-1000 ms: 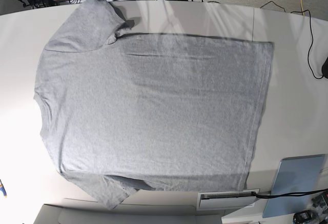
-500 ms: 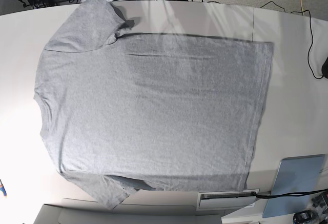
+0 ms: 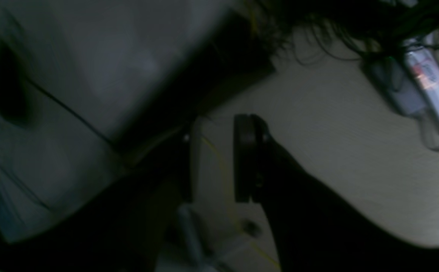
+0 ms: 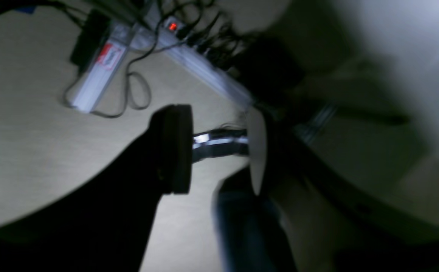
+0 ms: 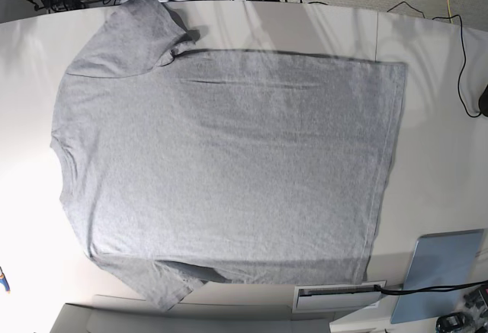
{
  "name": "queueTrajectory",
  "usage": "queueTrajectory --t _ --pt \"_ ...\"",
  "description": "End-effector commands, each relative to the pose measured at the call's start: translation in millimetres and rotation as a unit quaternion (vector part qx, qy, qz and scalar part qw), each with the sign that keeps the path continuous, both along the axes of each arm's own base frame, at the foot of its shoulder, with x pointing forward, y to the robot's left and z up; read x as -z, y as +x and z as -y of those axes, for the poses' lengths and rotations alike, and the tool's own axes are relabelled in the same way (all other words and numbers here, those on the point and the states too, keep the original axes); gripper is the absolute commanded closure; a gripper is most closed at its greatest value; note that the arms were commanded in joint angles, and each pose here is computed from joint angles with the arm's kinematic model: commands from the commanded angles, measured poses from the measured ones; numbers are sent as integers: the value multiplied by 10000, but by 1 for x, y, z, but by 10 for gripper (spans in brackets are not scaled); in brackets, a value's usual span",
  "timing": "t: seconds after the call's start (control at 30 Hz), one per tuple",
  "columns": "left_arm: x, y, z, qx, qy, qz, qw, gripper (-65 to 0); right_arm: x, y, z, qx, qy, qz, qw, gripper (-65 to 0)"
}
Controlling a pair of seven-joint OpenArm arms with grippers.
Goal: Fold the T-shirt properly
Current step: 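Move both grippers down to the shirt's shoulder corners and grasp them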
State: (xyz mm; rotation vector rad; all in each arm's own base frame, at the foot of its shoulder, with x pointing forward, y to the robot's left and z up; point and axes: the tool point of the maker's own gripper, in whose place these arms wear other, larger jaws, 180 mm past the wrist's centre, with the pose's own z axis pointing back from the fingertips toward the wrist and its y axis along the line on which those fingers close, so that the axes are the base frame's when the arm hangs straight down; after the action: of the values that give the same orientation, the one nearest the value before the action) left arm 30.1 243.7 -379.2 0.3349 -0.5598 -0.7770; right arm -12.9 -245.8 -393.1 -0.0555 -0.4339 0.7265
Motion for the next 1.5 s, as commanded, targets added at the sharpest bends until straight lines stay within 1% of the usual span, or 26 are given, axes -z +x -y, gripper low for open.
queueTrajectory --t 0.0,0.1,0.17,0.27,0.33,0.43,0.5,0.53,0.63,0.77,0.9,0.97,1.03,1.1,1.2,1.33,1.47 --pt "-11 10 4 255 53 178 9995 -167 -10 5 -1 -98 -68 120 9999 -236" --pt "-30 37 12 851 240 516 9947 -167 -27 25 -1 -297 -346 339 9984 -236" --pt "-38 53 12 1087 407 664 9910 -167 -40 39 -1 -337 -468 524 9970 -236" --pt "-38 74 9 1478 713 646 9843 -168 -61 61 -2 -418 -608 862 9935 -236" --pt "-35 86 13 1732 697 546 9809 -187 -75 73 -2 -557 -800 1084 9893 -236" --pt "-33 103 21 2034 630 487 9758 -233 -89 85 1 -866 -1237 1278 9802 -236" --pt "-33 116 22 2113 606 545 9740 -250 -94 88 0 -994 -1402 1338 9760 -236" --pt "-32 121 22 2138 581 553 9736 -250 -95 89 0 -995 -1405 1349 9758 -236" --pt "-22 125 25 2263 321 431 9726 -250 -95 89 0 -992 -1407 1347 9758 -241" --pt "-11 131 25 2381 76 417 9703 -250 -96 90 0 -993 -1425 1366 9753 -359" --pt "-7 141 21 2396 49 362 9702 -250 -98 96 5 -1161 -1698 1460 9677 -365" --pt "-4 146 20 2396 17 347 9702 -250 -100 100 6 -1193 -1766 1526 9650 -365" --pt "3 147 24 2498 -10 255 9680 -250 -101 103 6 -1203 -1800 1582 9634 -365" --pt "13 148 24 2550 53 184 9668 -250 -101 105 7 -1191 -1809 1610 9629 -365" --pt "29 154 10 2486 458 42 9675 -250 -101 105 7 -1214 -1849 1611 9618 -365" --pt "47 158 2 2482 553 -120 9670 -250 -102 106 9 -1303 -1974 1621 9580 -365" --pt "53 169 -12 2326 669 -115 9702 -250 -102 106 9 -1302 -1971 1629 9580 -365"
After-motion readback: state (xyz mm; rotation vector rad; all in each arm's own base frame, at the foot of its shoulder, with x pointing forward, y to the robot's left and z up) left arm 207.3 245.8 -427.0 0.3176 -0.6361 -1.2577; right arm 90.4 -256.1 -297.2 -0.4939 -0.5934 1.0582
